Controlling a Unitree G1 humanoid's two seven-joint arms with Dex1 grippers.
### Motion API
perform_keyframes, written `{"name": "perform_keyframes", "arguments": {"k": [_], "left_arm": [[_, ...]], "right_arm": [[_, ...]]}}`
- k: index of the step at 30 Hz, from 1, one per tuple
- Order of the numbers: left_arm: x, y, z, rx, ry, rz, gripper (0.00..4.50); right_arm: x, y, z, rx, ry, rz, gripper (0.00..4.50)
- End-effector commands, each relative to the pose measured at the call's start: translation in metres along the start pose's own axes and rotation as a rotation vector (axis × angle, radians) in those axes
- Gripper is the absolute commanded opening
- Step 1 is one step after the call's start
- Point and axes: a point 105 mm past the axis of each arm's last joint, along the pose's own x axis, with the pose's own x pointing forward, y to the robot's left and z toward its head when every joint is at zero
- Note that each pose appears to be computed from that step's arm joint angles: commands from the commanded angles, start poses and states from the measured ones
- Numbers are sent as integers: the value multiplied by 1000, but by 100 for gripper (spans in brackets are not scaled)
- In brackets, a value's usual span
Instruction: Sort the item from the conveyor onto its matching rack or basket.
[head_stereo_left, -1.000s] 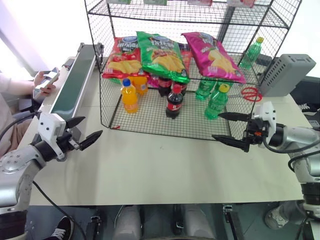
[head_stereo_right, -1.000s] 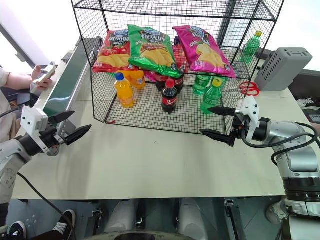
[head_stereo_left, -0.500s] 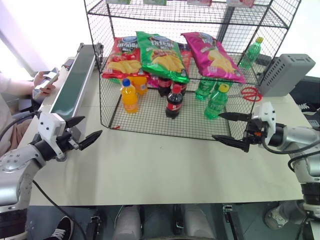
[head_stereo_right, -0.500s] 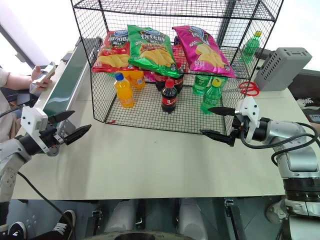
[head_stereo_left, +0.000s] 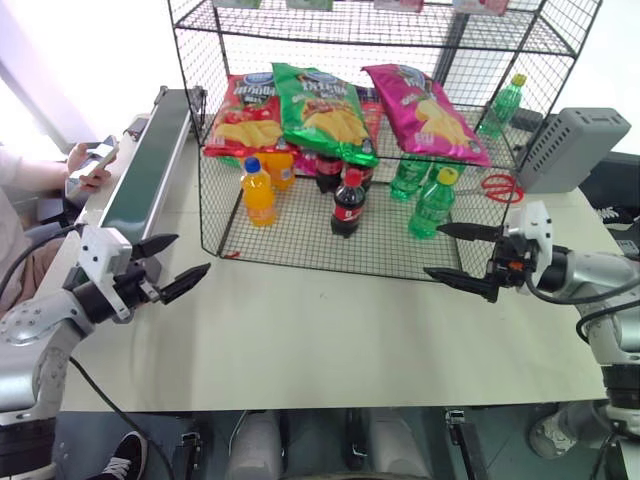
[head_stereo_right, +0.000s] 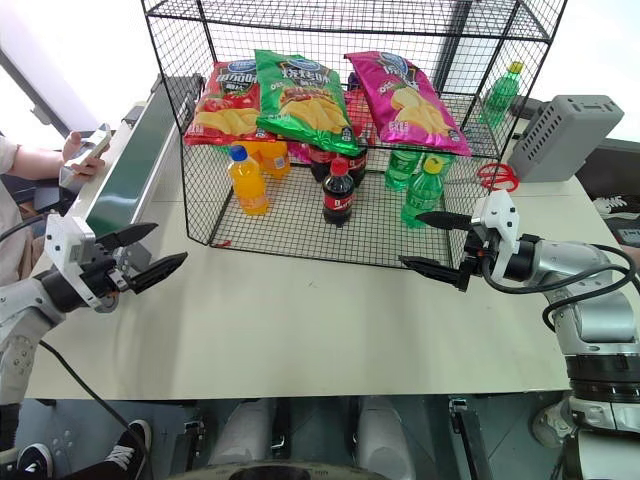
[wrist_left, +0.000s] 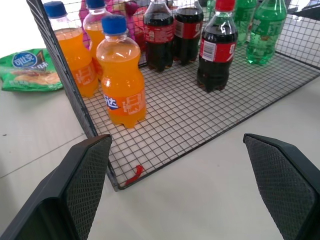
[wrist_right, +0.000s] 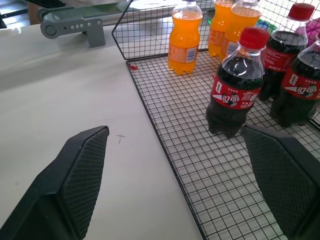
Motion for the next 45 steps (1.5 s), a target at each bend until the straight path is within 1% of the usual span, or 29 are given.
{"name": "perform_keyframes", "arguments": {"k": [1, 16, 45], "left_arm": [[-2, -1, 12, 28, -37, -6, 450], [-7, -3, 6, 15, -22, -12, 450], [-7, -6, 2, 10, -23, -29, 450]], "right_arm": [[0, -2, 15, -45, -34, 2, 441], [2, -1, 14, -47, -30, 10, 441], [5, -2, 11, -78, -8, 22, 441]]}}
